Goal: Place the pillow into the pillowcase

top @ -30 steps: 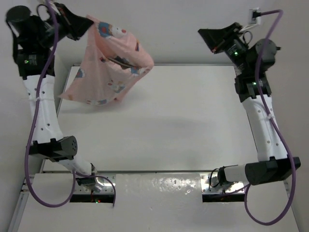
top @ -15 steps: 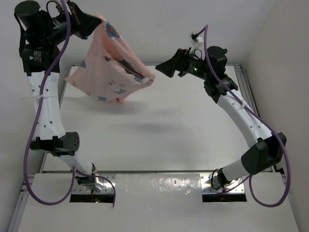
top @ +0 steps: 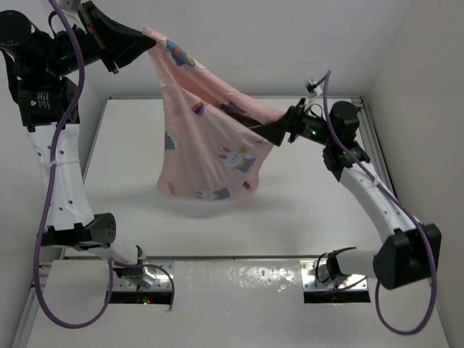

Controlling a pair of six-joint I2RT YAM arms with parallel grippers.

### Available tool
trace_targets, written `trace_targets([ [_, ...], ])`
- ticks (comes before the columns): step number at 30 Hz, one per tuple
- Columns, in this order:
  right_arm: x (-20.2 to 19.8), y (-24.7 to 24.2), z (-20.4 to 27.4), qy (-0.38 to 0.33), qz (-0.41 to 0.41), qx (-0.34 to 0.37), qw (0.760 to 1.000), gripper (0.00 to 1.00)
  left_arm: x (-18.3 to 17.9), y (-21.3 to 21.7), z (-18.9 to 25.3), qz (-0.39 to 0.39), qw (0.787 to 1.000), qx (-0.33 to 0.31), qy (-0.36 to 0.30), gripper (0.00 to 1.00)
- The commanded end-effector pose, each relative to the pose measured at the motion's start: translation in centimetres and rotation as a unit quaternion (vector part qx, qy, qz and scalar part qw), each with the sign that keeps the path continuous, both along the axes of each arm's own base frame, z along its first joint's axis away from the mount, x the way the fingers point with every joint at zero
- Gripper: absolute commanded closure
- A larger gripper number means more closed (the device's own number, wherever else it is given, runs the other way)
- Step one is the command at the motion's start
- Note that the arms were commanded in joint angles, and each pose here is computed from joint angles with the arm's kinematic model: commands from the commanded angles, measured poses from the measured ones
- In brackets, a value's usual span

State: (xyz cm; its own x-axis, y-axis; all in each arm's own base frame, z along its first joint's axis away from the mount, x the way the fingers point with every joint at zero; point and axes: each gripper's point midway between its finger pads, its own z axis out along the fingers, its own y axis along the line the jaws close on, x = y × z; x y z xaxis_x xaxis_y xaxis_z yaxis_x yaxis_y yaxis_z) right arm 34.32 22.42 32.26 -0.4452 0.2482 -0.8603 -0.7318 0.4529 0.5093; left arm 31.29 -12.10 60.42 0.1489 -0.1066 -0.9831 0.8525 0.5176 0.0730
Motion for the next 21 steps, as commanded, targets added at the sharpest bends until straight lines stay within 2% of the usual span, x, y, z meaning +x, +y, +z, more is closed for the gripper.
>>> trace_targets([
  [1, -3.2, -0.2, 3.1, -0.109, 0.024, 0.026, 0.993, 0.01, -1.0, -0.4, 3.3, 0.003, 0.997, -0.014, -0.072, 1.00],
  [4, -5.3, 3.7, 4.0, -0.115, 0.089, 0.081, 0.986, 0.02, -0.6, -1.1, 3.0, -0.009, 0.998, -0.021, -0.058, 1.00],
  [6, -5.5, 5.9, 3.9, -0.085, 0.121, 0.104, 0.983, 0.02, -0.7, -1.6, 2.9, -0.019, 0.998, -0.024, -0.054, 1.00],
  [8, -5.6, 9.2, 3.9, -0.044, 0.182, 0.139, 0.972, 0.05, -0.9, -1.9, 3.1, -0.024, 0.998, -0.024, -0.055, 1.00],
  [9, -5.8, 10.0, 4.8, -0.059, 0.199, 0.161, 0.965, 0.07, -1.0, -1.9, 3.1, -0.026, 0.998, -0.023, -0.055, 1.00],
  [10, -5.1, 11.9, 3.9, -0.008, 0.221, 0.181, 0.958, 0.13, -1.3, -1.9, 3.2, -0.026, 0.998, -0.022, -0.058, 1.00],
  [11, -4.8, 12.6, 3.9, 0.004, 0.227, 0.194, 0.954, 0.15, -1.5, -1.9, 3.3, -0.028, 0.998, -0.019, -0.062, 1.00],
  [12, -4.4, 13.0, 4.1, 0.003, 0.226, 0.211, 0.951, 0.17, -1.8, -1.8, 3.4, -0.025, 0.997, -0.014, -0.067, 1.00],
  [13, -3.9, 13.5, 4.3, 0.018, 0.228, 0.223, 0.947, 0.11, -1.9, -1.7, 3.3, -0.024, 0.997, -0.011, -0.068, 1.00],
  [14, -2.9, 13.7, 3.3, 0.029, 0.218, 0.226, 0.949, 0.01, -2.0, -1.5, 3.2, -0.022, 0.997, -0.007, -0.070, 1.00],
  [18, 0.5, 11.3, 1.8, 0.034, 0.119, 0.244, 0.962, 0.01, -2.2, -0.8, 2.5, -0.012, 0.998, 0.006, -0.068, 1.00],
  [20, 1.1, 10.0, 2.2, 0.015, 0.088, 0.237, 0.967, 0.01, -2.4, -0.8, 2.4, -0.014, 0.998, 0.009, -0.067, 1.00],
  [21, 2.2, 9.1, 0.9, 0.017, 0.059, 0.214, 0.975, 0.01, -2.3, -0.8, 2.3, -0.016, 0.998, 0.008, -0.065, 1.00],
])
